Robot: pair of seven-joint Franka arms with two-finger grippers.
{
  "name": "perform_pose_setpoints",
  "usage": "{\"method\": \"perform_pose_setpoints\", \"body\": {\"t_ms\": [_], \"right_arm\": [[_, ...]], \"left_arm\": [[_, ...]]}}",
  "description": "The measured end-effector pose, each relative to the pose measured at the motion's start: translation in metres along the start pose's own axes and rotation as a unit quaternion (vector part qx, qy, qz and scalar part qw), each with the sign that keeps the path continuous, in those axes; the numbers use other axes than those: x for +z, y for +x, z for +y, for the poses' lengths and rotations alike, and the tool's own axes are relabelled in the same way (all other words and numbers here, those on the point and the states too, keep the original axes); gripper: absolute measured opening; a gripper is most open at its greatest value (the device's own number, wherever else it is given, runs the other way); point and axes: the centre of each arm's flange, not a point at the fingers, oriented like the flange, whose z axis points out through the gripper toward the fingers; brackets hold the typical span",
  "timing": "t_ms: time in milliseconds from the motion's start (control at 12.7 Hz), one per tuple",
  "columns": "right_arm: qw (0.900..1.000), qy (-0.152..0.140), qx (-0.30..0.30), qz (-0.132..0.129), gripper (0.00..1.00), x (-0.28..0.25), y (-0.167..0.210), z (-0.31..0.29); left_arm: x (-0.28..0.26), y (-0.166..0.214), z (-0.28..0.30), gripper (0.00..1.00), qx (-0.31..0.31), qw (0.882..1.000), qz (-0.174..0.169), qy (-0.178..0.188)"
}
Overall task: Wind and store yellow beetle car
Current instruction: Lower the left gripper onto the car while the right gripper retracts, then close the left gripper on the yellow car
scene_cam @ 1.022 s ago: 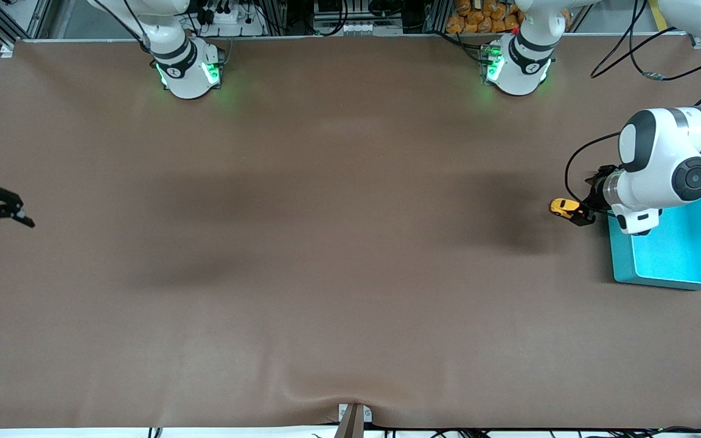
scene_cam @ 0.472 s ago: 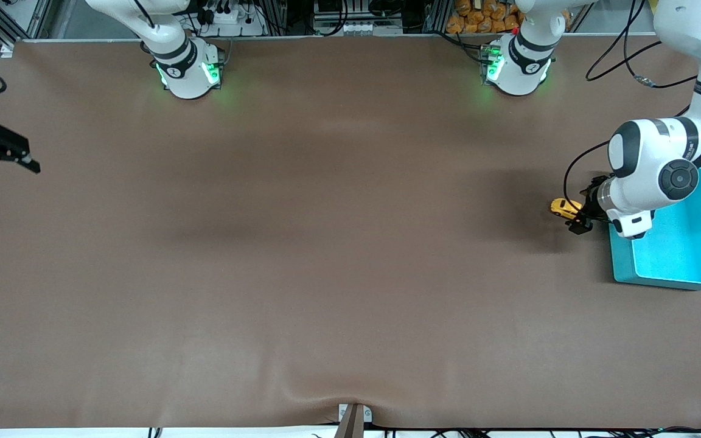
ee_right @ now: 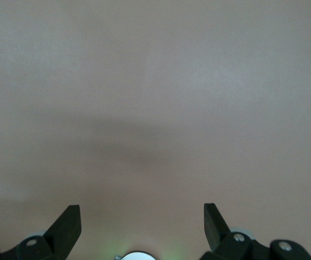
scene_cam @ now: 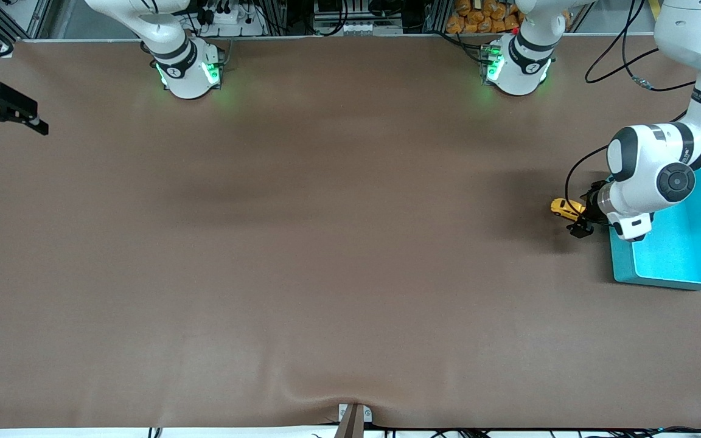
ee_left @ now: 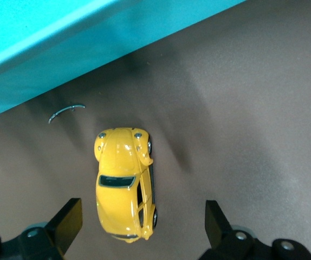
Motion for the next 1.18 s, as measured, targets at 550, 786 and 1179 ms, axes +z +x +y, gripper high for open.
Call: {"method": "perform_pose_setpoints", "body": {"t_ms": [550, 786, 1179], "right_arm": [[0.999, -0.021, 0.024, -0.01, 1.0, 0.002, -0.014, -0.007], [0.999, -0.023, 0.023, -0.009, 1.0, 0.001, -0.014, -0.008], [0.999, -0.022, 0.025, -0.013, 1.0, 0.003, -0.004, -0.004]], "left_arm": [[0.019, -0.005, -0.007, 1.0, -0.025, 1.0, 0.005, -0.004], [0.024, -0.004, -0.013, 0.95, -0.025, 1.0, 0.008, 0.004], [0.026, 0.0, -0.018, 0.49, -0.055, 0.998, 0.006, 0.004]]}}
